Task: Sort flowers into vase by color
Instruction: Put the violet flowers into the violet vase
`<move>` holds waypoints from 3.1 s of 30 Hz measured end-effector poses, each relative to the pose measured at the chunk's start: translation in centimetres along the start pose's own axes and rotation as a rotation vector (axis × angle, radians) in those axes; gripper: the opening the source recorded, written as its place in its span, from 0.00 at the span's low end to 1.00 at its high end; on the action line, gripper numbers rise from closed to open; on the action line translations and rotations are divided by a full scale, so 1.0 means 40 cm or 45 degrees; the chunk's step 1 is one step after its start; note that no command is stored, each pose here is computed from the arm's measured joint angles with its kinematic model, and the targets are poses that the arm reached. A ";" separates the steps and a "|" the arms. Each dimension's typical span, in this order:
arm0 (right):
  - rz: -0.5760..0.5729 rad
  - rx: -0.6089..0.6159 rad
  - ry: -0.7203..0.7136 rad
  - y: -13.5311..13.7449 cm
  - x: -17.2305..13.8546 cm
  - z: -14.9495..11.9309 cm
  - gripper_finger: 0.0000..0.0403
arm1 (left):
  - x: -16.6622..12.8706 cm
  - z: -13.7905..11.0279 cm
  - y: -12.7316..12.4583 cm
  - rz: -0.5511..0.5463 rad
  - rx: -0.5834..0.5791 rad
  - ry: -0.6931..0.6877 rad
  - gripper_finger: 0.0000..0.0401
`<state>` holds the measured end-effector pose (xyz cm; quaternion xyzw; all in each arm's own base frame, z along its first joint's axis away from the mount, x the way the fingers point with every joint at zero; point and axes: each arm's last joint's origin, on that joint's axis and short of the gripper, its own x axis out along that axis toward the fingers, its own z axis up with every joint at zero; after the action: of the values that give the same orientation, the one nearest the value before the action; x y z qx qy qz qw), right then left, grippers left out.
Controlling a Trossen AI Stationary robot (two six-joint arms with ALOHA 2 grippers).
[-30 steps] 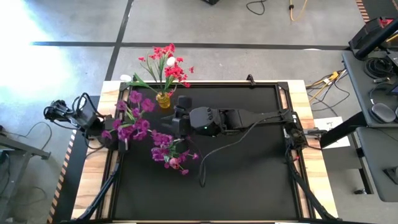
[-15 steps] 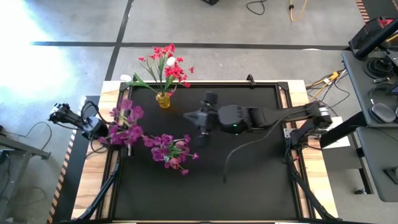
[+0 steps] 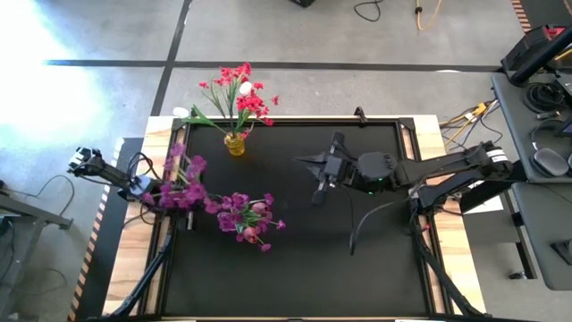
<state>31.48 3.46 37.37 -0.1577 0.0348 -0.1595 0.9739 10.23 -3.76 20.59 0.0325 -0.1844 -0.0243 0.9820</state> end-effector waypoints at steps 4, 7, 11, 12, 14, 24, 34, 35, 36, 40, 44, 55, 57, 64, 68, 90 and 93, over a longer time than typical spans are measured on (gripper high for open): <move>0.007 0.011 0.022 0.004 -0.004 -0.018 0.03 | 0.007 -0.014 -0.006 -0.020 -0.004 0.056 0.00; 0.008 0.020 0.025 0.006 -0.003 -0.021 0.03 | 0.012 -0.023 -0.011 -0.035 -0.033 0.090 0.00; 0.011 0.016 0.034 0.012 0.005 -0.028 0.03 | 0.018 -0.041 -0.018 -0.063 -0.061 0.157 0.00; 0.011 0.014 0.036 0.012 0.006 -0.028 0.03 | 0.019 -0.045 -0.019 -0.065 -0.061 0.171 0.00; 0.010 0.016 0.033 0.012 0.006 -0.027 0.03 | 0.023 -0.048 -0.022 -0.065 -0.067 0.175 0.00; 0.010 0.018 0.029 0.012 0.005 -0.026 0.03 | 0.039 -0.072 -0.033 -0.073 -0.025 0.224 0.00; 0.015 0.022 0.020 0.012 0.005 -0.024 0.03 | 0.056 -0.091 -0.044 -0.078 0.029 0.227 0.00; 0.015 0.022 0.020 0.012 0.005 -0.024 0.03 | 0.057 -0.095 -0.045 -0.080 0.032 0.234 0.00; 0.015 0.022 0.020 0.012 0.005 -0.024 0.03 | 0.058 -0.098 -0.046 -0.081 0.035 0.240 0.00; 0.016 0.022 0.020 0.012 0.005 -0.024 0.03 | 0.062 -0.109 -0.049 -0.077 0.044 0.262 0.00; 0.016 0.022 0.019 0.012 0.005 -0.024 0.03 | 0.063 -0.124 -0.051 -0.044 0.057 0.313 0.00; 0.017 0.026 0.011 0.013 0.004 -0.022 0.03 | 0.066 -0.146 -0.056 -0.034 0.078 0.368 0.00; 0.017 0.026 0.011 0.013 0.004 -0.022 0.03 | 0.066 -0.147 -0.056 -0.035 0.079 0.372 0.00; 0.023 0.023 0.008 0.016 0.003 -0.020 0.03 | 0.066 -0.148 -0.056 -0.037 0.086 0.375 0.00; 0.023 0.023 0.008 0.016 0.003 -0.020 0.03 | 0.066 -0.148 -0.056 -0.038 0.096 0.377 0.00; 0.023 0.027 0.008 0.016 0.003 -0.020 0.03 | 0.050 -0.150 -0.068 -0.037 0.160 0.456 0.00; 0.023 0.027 0.007 0.016 0.003 -0.020 0.03 | 0.049 -0.152 -0.068 -0.038 0.158 0.466 0.00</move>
<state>31.67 3.76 36.41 -0.1466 0.0374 -0.1516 0.9768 14.17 -6.25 15.45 0.0996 -0.0033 -0.0211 0.9948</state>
